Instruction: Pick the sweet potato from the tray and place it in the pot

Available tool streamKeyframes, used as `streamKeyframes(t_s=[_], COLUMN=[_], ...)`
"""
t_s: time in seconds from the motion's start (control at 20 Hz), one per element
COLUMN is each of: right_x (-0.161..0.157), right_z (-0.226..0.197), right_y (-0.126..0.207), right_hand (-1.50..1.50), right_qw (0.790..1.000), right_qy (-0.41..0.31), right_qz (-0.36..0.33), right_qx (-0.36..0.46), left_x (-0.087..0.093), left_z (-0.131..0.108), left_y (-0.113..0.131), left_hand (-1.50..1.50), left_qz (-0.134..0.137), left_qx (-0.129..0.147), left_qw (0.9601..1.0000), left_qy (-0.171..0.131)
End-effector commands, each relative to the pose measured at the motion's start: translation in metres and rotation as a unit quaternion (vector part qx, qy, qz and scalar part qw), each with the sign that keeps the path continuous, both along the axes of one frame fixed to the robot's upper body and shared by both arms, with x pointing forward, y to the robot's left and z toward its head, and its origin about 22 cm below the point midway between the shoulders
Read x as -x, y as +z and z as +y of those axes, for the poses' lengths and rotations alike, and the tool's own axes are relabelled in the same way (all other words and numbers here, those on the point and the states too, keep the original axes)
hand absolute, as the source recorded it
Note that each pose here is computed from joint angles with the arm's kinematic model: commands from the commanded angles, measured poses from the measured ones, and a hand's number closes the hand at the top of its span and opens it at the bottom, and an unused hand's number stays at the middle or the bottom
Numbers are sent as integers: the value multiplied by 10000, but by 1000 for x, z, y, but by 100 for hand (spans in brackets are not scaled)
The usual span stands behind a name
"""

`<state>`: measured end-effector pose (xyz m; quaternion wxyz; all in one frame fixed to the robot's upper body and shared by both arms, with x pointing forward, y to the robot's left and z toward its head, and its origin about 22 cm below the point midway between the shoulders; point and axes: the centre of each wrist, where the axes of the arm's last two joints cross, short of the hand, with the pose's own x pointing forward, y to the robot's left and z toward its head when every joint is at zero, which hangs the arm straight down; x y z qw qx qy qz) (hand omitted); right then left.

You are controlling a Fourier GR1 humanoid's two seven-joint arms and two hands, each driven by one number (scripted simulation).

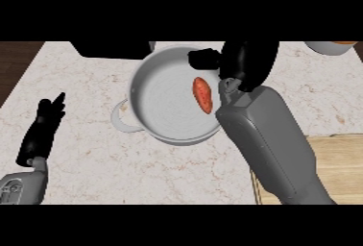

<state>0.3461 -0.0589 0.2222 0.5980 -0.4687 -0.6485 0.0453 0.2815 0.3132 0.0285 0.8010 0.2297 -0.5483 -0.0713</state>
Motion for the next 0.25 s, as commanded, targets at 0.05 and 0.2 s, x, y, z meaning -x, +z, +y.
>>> streamKeyframes(t_s=[0.05, 0.2], right_x=[13, 19], right_z=[-2, -20], right_y=[-2, -6], right_hand=[-150, -150], right_qw=[9844, 9770], right_qy=[-709, -1057], right_qz=[-879, -1095], right_qx=[-1348, -1491], left_x=[6, 9], left_z=[4, 17], left_y=[-5, 2], left_hand=[0, 0], left_qz=[17, 58], left_qx=[-22, 36], left_qw=[9999, 9999], left_qy=[97, 142])
